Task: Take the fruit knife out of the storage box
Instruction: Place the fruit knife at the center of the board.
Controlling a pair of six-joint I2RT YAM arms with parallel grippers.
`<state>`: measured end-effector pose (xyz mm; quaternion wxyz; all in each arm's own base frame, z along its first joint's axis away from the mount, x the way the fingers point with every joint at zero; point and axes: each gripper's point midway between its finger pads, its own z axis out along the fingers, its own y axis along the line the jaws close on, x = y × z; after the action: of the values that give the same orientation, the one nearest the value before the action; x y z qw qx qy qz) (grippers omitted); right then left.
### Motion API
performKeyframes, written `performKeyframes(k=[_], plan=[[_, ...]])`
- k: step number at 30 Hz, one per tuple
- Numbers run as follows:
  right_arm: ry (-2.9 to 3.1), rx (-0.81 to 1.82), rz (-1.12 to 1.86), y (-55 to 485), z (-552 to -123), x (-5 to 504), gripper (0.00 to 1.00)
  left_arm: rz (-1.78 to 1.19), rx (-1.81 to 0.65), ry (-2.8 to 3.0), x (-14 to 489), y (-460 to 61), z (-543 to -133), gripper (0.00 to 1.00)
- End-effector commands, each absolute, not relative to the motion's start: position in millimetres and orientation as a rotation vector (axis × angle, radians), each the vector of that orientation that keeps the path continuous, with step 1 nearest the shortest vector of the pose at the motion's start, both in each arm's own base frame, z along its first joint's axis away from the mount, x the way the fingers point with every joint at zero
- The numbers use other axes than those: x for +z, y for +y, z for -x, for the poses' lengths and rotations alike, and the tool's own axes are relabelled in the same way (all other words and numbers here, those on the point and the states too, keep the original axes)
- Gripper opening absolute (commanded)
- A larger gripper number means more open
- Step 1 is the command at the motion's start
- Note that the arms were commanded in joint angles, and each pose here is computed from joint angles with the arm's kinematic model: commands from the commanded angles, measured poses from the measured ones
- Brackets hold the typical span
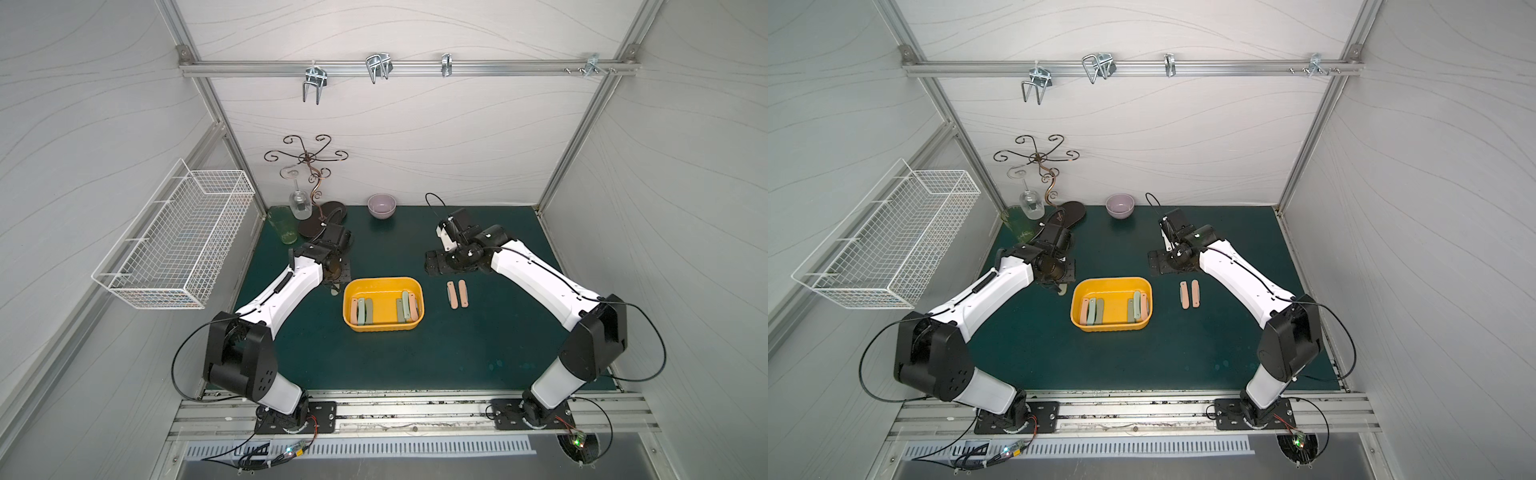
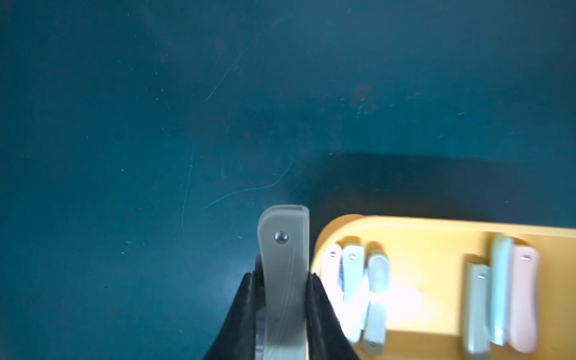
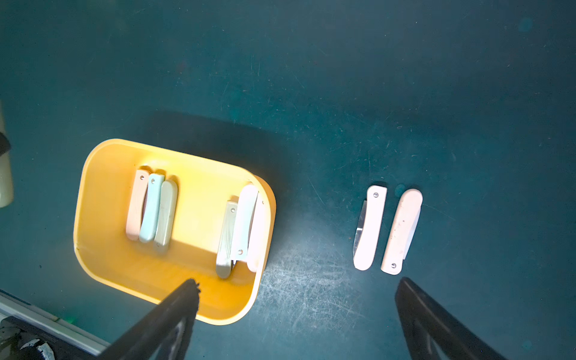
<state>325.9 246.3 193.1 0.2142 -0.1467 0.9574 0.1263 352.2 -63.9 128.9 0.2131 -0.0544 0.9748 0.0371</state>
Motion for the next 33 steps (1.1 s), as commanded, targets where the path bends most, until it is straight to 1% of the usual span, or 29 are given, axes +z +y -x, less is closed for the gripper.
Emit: performKeyframes(k=[1, 6, 12, 17, 26, 30, 32, 33], plan=[[2.678, 0.328, 0.431, 246.3, -323.5, 189.3, 0.99, 0.134, 0.164, 2.712, 117.0, -46.3, -362.7, 0.08], [2.691, 0.330, 0.430, 249.2, -324.8, 184.0, 0.99, 0.143, 0.190, 2.761, 95.5, -37.2, -375.6, 0.08], [2.692, 0.322, 0.434, 252.1, -325.4, 183.9, 0.99, 0.102, 0.133, 2.867, 60.9, -47.5, -381.0, 0.07], [2.704, 0.315, 0.437, 253.8, -322.7, 179.9, 0.99, 0.070, 0.111, 2.908, 43.5, -52.4, -383.4, 0.08], [2.709, 0.311, 0.441, 258.6, -320.6, 177.4, 0.99, 0.065, 0.154, 2.955, 30.6, -45.5, -362.2, 0.08], [2.707, 0.304, 0.448, 261.9, -320.6, 177.4, 0.99, 0.059, 0.160, 2.976, 24.4, -45.1, -359.0, 0.09], [2.710, 0.301, 0.451, 262.7, -320.3, 176.8, 0.99, 0.054, 0.158, 2.981, 24.6, -45.4, -356.5, 0.11], [2.709, 0.303, 0.453, 263.4, -320.1, 177.0, 0.99, 0.055, 0.157, 2.980, 25.0, -45.1, -356.0, 0.13]])
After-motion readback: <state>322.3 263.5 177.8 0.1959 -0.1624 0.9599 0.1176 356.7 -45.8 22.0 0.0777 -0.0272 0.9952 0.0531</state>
